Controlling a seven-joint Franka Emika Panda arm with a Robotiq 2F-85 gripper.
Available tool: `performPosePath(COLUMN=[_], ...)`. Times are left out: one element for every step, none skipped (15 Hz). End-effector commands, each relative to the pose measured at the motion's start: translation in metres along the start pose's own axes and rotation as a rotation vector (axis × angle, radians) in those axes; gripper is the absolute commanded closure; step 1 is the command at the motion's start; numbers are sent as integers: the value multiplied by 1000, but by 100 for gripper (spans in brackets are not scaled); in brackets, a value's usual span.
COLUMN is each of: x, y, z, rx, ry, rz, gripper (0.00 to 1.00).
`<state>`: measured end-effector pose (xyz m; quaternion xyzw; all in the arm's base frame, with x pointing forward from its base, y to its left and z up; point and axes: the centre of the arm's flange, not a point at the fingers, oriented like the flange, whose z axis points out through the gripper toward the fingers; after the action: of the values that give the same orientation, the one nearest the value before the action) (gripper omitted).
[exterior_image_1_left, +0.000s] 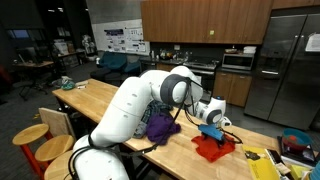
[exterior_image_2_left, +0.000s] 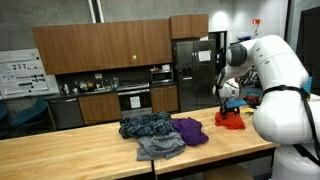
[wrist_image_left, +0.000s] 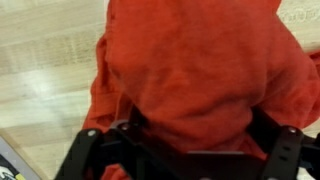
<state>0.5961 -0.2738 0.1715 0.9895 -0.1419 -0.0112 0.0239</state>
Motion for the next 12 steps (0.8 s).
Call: performPosePath(x=[22,59,15,19,16,16,42,30,38,46,46,51], y=[-17,-54,-14,-15,-19,-24,-29,-28,-29,-29,-28,-32], z=[8,3,6,2,-6,-12,-5,-28,-32,-32,-37,-36], rx=[-48,-59,-91,-111,-127,-134,-133,-139,-138,-133,-134,-131], ry=[1,3,-24,-30,-44,-56,-45,-63,-62,-56,-49,-36], rz=[13,12,7,6,2,-1,-7,-7,-10,-13,-12,-18], gripper=[0,0,0,0,0,0,0,0,0,0,0,5])
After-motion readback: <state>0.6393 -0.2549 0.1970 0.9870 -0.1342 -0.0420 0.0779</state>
